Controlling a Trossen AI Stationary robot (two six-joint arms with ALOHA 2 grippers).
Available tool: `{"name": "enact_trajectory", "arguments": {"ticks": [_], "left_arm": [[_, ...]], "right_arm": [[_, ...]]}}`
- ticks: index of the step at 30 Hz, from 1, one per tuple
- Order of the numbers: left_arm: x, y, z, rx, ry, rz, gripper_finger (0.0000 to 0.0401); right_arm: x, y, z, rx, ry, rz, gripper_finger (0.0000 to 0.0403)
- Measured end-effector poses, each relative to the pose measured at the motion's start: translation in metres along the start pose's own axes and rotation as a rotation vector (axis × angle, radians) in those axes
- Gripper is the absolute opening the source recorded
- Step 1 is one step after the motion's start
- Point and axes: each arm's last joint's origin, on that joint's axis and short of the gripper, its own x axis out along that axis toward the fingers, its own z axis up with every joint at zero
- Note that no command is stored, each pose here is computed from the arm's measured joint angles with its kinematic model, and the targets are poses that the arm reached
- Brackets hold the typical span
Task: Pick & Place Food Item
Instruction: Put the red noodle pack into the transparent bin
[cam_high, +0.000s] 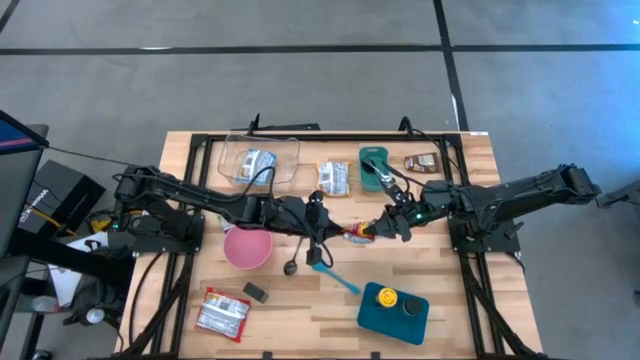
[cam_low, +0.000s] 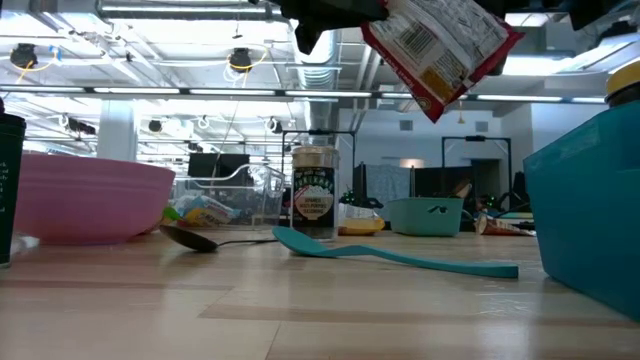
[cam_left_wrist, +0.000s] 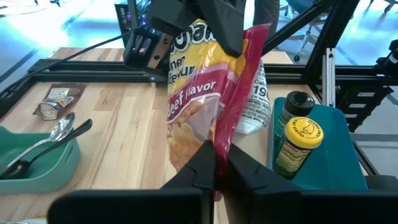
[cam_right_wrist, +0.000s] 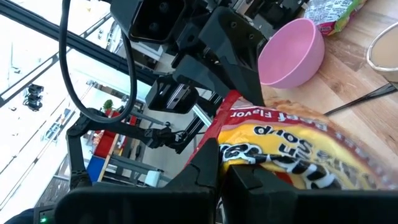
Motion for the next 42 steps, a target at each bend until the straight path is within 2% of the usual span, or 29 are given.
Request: {"name": "enact_trajectory", "arguments": {"ticks": [7,15,19,30,42], "left_arm": [[0.000,0.000,0.000,0.000,0.001,0.000,0.0003],[0.000,0.000,0.000,0.001,0.005,0.000,0.0001],[0.000,0.000,0.000,0.001,0.004,0.000,0.0001],[0.000,0.000,0.000,0.000,0.000,0.000,0.0001],[-0.002,0.000,0.001,0.000,-0.001,0.000,0.0001]], "right_arm": [[0.000,0.000,0.000,0.023,0.000,0.000,0.0009],[0.000,-0.001,0.001,0.024,0.002,0.001,0.0079],[-0.002,-0.003,0.005,0.045,0.049,0.030,0.0097],[-0.005,-0.003,0.008,0.115,0.161,0.096,0.0102],[-0.029,0.008,0.008,0.105,0.149,0.121,0.0102]]}}
